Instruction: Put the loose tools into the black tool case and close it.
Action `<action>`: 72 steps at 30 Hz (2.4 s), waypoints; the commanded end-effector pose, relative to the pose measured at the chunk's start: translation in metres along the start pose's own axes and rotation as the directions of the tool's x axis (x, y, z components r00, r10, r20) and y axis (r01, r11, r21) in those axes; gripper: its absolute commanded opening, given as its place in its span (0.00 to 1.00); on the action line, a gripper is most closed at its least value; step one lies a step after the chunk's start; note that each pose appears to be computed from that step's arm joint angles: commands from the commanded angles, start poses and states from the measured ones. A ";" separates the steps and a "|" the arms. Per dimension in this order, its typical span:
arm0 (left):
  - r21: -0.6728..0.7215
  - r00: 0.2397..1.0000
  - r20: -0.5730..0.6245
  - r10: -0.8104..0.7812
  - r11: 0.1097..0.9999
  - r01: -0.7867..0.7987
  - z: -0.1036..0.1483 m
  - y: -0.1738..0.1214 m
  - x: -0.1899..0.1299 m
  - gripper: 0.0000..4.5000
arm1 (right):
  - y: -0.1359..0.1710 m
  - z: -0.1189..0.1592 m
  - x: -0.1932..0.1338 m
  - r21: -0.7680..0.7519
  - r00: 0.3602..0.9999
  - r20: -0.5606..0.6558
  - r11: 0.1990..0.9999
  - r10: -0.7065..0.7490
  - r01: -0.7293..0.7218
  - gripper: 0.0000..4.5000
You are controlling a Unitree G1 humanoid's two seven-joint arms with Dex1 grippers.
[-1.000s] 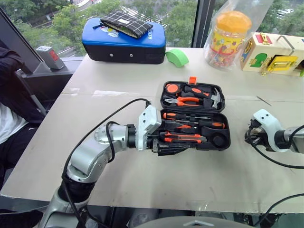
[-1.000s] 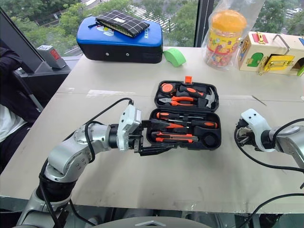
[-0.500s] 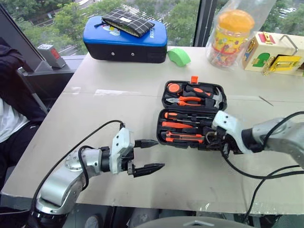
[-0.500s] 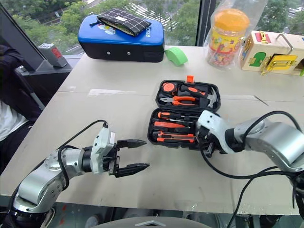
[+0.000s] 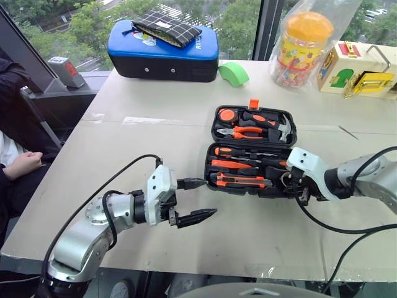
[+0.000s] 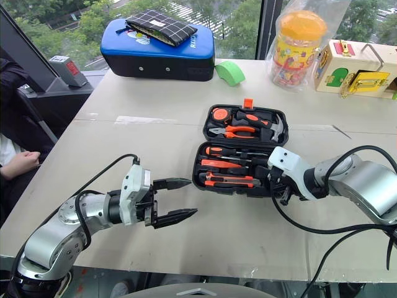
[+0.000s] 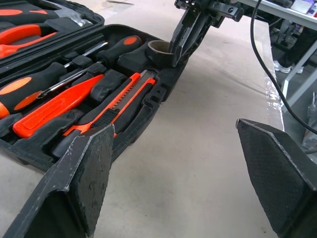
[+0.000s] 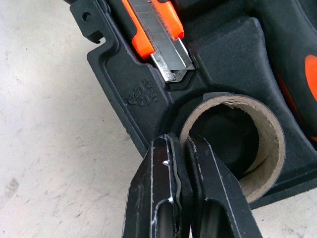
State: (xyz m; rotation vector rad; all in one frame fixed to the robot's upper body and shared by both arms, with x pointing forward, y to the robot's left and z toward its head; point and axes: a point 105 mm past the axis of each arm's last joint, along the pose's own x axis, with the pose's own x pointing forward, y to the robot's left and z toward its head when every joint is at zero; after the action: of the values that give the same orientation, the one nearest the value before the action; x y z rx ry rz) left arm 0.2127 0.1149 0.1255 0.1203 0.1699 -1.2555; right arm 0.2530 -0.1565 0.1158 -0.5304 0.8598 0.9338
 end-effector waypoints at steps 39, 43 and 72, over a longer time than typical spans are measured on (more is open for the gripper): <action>-0.304 0.757 -0.278 0.591 0.694 -0.653 0.003 0.219 0.088 0.31 | -0.157 0.046 0.020 0.768 0.856 0.141 0.601 -0.497 0.222 0.08; -0.348 0.787 -0.229 0.573 0.707 -0.616 0.015 0.217 0.086 0.00 | -0.153 0.051 0.017 0.761 0.860 0.187 0.624 -0.476 0.180 0.00; -0.185 0.774 0.240 0.586 0.810 -0.556 0.086 0.204 0.078 0.00 | -0.149 0.065 -0.030 0.623 0.725 0.384 0.740 -0.571 0.253 0.39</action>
State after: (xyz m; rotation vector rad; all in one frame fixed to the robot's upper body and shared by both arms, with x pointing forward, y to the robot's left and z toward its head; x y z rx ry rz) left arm 0.4382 0.0955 0.1538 -0.1319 0.0961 -0.5818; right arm 0.3985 -0.1908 0.1625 0.0989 0.4498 0.3673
